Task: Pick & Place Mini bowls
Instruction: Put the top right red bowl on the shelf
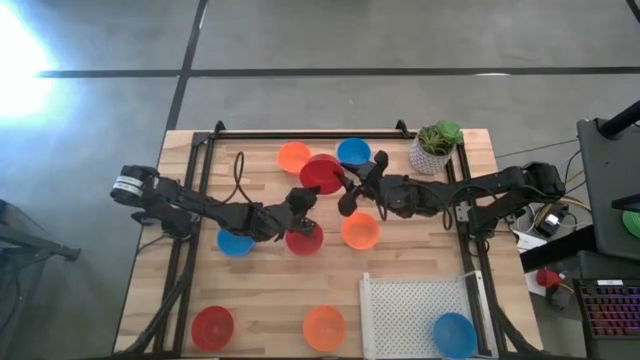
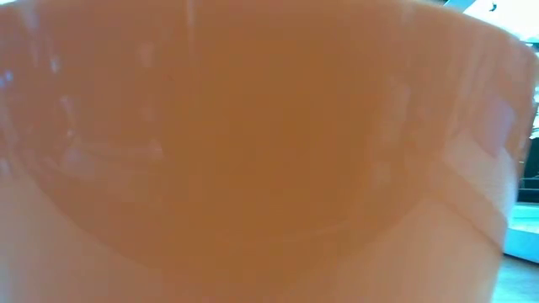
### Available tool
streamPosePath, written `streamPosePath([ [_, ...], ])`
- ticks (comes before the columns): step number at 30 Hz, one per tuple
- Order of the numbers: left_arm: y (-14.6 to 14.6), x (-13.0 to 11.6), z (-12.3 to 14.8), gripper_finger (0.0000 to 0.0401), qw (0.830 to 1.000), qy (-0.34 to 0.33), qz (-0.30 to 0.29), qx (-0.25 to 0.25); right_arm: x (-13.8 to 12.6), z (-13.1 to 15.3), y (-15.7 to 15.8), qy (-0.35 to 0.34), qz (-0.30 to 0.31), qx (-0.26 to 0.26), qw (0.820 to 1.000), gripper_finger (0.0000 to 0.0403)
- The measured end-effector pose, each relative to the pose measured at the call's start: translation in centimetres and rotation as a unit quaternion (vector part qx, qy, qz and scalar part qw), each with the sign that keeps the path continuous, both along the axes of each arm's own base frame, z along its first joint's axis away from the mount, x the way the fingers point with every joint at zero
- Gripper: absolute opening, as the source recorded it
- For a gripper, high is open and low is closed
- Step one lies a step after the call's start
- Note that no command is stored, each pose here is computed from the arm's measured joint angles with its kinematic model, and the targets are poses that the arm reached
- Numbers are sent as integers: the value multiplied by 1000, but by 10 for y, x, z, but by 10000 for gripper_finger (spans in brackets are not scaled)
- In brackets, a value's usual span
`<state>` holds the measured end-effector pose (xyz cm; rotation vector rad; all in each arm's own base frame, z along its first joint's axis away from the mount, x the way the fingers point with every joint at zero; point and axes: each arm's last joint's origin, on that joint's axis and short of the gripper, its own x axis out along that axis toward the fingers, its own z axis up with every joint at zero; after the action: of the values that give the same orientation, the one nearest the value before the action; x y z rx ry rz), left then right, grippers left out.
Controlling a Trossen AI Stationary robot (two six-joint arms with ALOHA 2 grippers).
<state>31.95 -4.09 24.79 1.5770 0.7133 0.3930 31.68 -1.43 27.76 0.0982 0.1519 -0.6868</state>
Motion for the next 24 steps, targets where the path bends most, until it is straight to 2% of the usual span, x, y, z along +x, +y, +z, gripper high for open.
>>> streamPosePath([
  [8, -1, 0, 1, 1, 1000, -9, -9, -10, 0, -1, -2, 10, -8, -12, 1000, 20],
  [16, -2, 1, 1, 30, 999, -9, -28, -13, 0, -2, -3, 10, -4, -5, 1000, 9],
  [24, -2, 0, 2, 68, 1000, -10, -12, -9, 2, 4, -3, 13, 0, -18, 1000, 8],
])
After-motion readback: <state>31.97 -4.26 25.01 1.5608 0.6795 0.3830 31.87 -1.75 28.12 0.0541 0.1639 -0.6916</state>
